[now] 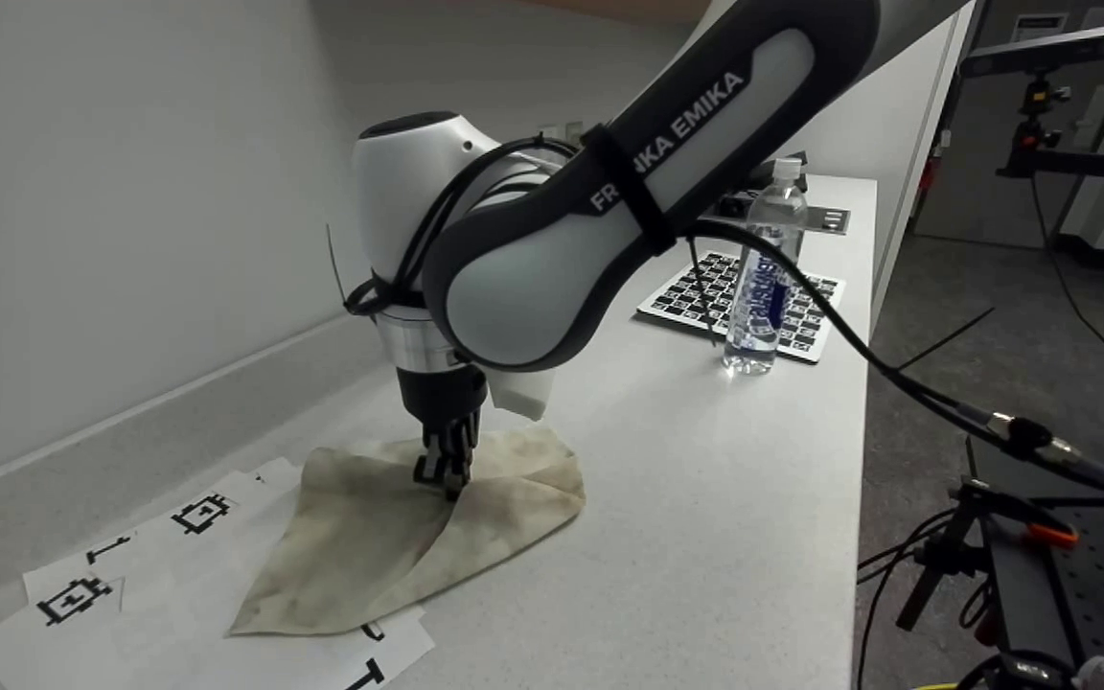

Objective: Pick up the towel from the countertop and wipe it on the countertop.

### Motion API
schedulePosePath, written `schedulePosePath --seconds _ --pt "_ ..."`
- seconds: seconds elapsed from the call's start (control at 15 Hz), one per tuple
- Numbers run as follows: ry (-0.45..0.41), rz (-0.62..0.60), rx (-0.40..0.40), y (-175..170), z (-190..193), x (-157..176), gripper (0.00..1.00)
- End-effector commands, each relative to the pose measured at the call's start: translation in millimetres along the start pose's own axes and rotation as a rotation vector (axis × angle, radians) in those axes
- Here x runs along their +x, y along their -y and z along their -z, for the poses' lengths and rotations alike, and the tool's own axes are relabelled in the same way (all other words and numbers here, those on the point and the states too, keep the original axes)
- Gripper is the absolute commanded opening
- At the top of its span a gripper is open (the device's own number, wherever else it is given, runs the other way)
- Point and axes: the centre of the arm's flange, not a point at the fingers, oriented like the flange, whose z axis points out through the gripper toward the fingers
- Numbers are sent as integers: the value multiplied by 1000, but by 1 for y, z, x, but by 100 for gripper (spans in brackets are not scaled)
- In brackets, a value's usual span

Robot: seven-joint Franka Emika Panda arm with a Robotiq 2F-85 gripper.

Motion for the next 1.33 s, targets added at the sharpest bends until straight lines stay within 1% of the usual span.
schedulePosePath --seconds 0.0,0.6,0.93,1.13,1.27 --pt "93 -22 11 3 -22 -48 1" --pt "215 -62 7 0 -26 -136 1" --pt "283 -92 24 -6 -27 -189 1" --pt "299 -103 32 -8 -25 -208 1" --pt "295 -104 30 -9 -23 -210 1"
